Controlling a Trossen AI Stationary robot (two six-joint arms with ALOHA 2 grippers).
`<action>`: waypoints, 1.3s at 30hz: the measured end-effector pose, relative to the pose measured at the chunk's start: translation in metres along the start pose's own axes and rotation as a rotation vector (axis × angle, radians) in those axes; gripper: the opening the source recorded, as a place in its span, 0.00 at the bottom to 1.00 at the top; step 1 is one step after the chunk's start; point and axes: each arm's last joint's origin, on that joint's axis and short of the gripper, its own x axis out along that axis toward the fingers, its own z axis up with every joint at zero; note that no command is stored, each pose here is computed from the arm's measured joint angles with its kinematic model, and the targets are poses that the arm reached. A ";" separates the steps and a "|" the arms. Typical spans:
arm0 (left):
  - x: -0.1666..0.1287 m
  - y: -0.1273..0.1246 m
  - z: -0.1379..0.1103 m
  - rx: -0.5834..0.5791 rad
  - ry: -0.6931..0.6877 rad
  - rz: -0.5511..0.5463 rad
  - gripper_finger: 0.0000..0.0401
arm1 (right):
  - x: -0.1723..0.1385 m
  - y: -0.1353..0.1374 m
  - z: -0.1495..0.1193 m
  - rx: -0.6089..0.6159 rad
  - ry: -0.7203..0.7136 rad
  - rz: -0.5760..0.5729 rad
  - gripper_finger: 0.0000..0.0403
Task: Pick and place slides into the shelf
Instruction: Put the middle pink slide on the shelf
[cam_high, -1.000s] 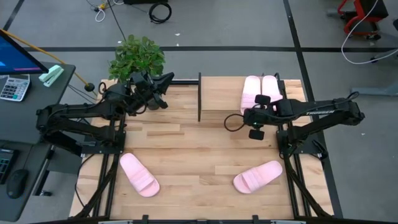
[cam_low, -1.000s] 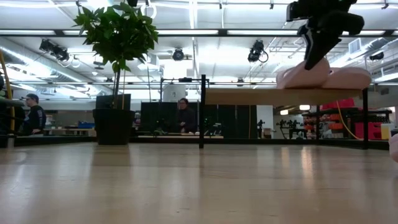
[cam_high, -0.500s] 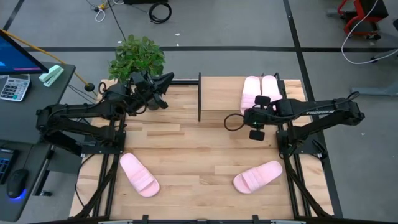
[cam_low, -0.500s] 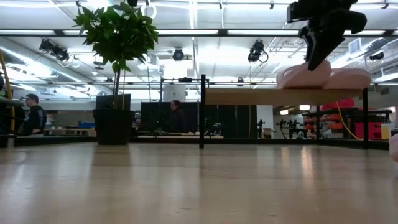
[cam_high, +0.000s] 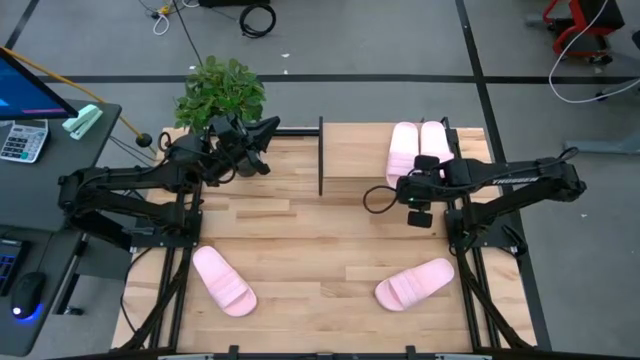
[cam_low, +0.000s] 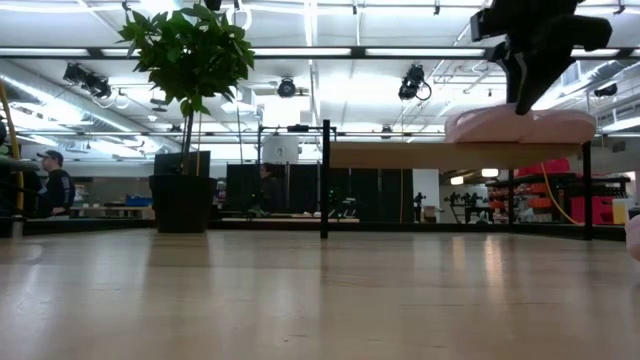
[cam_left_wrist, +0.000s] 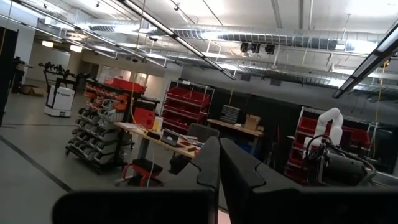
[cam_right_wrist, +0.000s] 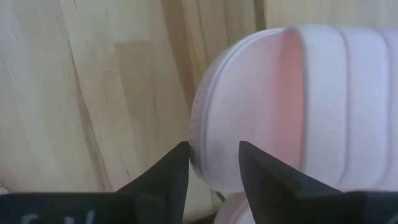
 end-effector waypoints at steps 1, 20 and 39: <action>0.000 0.000 0.000 0.000 0.000 0.000 0.02 | -0.003 -0.001 0.001 0.000 -0.006 -0.001 0.36; 0.000 0.000 -0.001 0.002 0.005 0.000 0.09 | -0.031 -0.013 0.007 0.037 -0.073 -0.007 0.37; -0.001 -0.001 -0.004 0.012 0.033 -0.003 0.05 | -0.026 0.009 0.033 -0.034 -0.166 0.056 0.37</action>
